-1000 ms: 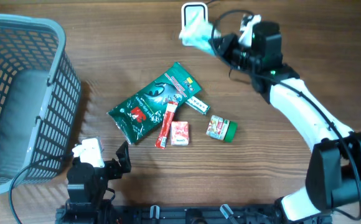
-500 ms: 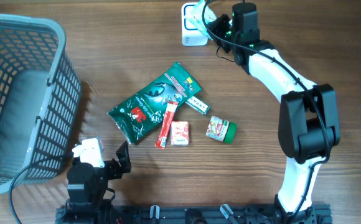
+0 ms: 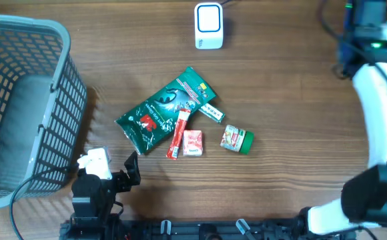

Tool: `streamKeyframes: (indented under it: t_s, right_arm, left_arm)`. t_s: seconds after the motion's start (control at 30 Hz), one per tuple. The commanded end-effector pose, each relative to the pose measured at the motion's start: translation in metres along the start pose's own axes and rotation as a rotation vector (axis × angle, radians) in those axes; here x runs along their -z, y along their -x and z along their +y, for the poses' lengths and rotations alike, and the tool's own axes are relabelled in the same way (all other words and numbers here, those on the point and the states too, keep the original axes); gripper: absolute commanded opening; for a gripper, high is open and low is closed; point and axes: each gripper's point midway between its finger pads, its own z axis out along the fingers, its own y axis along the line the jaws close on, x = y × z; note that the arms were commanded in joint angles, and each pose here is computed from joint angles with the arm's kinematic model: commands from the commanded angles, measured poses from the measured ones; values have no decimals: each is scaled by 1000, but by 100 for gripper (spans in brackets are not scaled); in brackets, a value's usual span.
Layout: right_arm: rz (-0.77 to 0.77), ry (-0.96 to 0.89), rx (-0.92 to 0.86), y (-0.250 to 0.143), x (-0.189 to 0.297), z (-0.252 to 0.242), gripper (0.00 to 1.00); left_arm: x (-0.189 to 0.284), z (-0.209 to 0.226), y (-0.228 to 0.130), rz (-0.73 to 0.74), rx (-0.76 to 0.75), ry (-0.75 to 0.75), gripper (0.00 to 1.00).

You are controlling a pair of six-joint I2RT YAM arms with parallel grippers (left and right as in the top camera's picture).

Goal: Scan the item barcode
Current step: 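Reach the right gripper down to the green-lidded jar and grasp it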

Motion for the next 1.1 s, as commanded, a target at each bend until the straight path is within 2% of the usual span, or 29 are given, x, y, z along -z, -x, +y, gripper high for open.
streamKeyframes:
  t_s: [0.0,0.07,0.1,0.13,0.17,0.27,0.33,0.4,0.47,0.57,0.7,0.77,0.87,0.93,0.97,1.03,1.07]
  right_arm:
    - [-20,-307,-7,17,-74,-84,5]
    - [81,-405,16,3,-120,-124,9]
    - [131,-405,13,-4,-140,-134,20]
    - [171,-354,6,-7,-149,-133,65]
    - [201,-239,24,-1,-151,-115,100]
    - [250,16,37,17,-122,-66,100]
    - [326,225,18,17,-85,-28,100]
    - [456,464,18,0,-37,10,100]
    - [648,598,33,-36,4,29,100]
    - [904,596,161,-102,53,28,100]
    - [1084,460,422,-175,111,11,100]
    - [1091,470,584,-201,135,13,100]
    - [1068,650,946,-236,173,19,100]
    - [1070,790,1276,-258,200,3,99]
    - [1073,828,1311,-268,210,4,98]
    - [954,755,1408,-271,200,7,97]
    - [799,659,1421,-261,180,20,100]
  left_arm:
    - [0,-1,1,-6,-10,-9,100]
    - [0,-1,1,-6,-10,-9,100]
    - [0,-1,1,-6,-10,-9,100]
    - [0,-1,1,-6,-10,-9,100]
    - [0,-1,1,-6,-10,-9,100]
    - [0,-1,1,-6,-10,-9,100]
    - [0,-1,1,-6,-10,-9,100]
    - [0,-1,1,-6,-10,-9,100]
    - [0,-1,1,-6,-10,-9,100]
    - [0,-1,1,-6,-10,-9,100]
    - [0,-1,1,-6,-10,-9,100]
    - [0,-1,1,-6,-10,-9,100]
    - [0,-1,1,-6,-10,-9,100]
    - [0,-1,1,-6,-10,-9,100]
    - [0,-1,1,-6,-10,-9,100]
    - [0,-1,1,-6,-10,-9,100]
    - [0,-1,1,-6,-10,-9,100]
